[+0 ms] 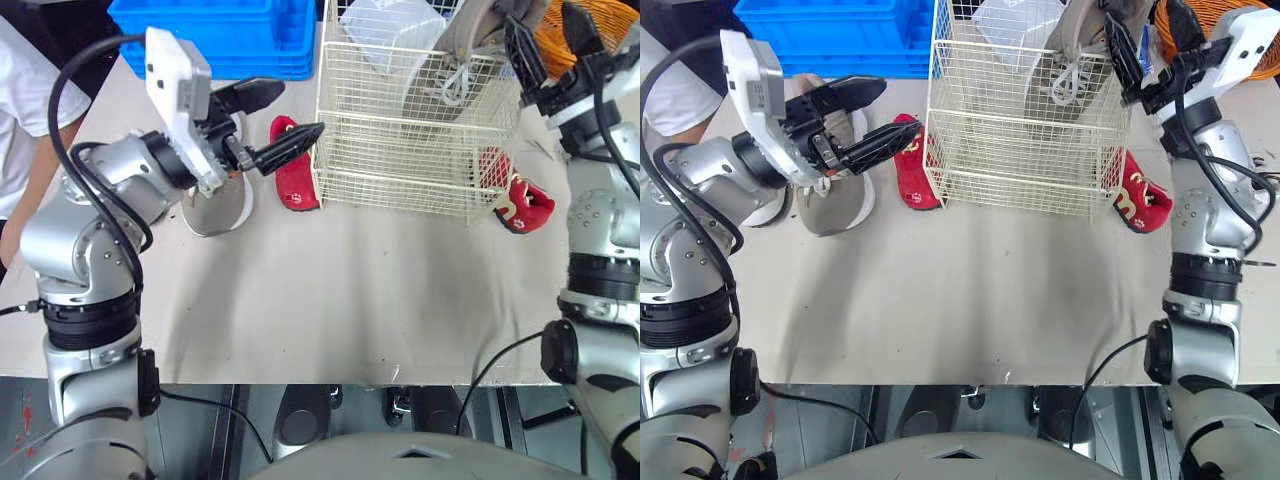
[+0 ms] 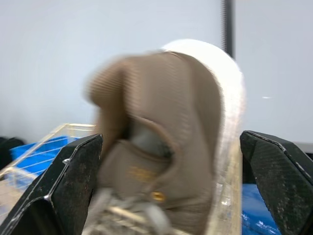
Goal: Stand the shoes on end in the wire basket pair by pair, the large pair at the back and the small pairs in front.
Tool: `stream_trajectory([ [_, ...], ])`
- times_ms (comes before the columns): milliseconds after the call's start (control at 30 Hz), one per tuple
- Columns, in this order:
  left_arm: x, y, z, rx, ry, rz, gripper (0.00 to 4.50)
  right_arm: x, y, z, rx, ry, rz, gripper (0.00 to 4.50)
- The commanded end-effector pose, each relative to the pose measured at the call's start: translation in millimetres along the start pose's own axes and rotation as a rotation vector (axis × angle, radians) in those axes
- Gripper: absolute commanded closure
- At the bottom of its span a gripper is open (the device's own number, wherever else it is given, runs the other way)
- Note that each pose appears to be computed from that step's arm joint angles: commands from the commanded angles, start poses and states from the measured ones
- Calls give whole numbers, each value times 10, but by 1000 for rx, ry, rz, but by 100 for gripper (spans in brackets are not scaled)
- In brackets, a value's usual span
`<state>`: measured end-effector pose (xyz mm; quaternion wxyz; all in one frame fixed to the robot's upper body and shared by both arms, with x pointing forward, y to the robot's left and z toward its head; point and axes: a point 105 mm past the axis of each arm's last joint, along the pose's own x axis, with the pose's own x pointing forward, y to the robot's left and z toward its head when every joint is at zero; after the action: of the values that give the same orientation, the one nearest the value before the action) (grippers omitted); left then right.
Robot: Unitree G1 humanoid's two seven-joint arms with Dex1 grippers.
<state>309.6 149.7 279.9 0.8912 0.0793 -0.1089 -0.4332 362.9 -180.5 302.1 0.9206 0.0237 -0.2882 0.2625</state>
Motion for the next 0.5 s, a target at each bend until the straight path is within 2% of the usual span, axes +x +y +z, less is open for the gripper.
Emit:
stream_trajectory([
  [33, -196, 251, 146, 35, -54, 118, 0, -124, 363, 167, -4, 51, 226, 6],
  [200, -386, 700, 88, -4, -61, 341, 0, -372, 805, 165, 11, 171, 471, 6],
  [267, -489, 923, 9, -15, -26, 456, 0, -489, 975, 118, 17, 226, 552, 6],
  [367, -648, 1224, -141, -21, 57, 627, 0, -580, 1125, 66, 37, 267, 596, 6],
  [500, -776, 1486, -328, -82, 145, 769, 0, -628, 1264, -27, 49, 285, 615, 6],
])
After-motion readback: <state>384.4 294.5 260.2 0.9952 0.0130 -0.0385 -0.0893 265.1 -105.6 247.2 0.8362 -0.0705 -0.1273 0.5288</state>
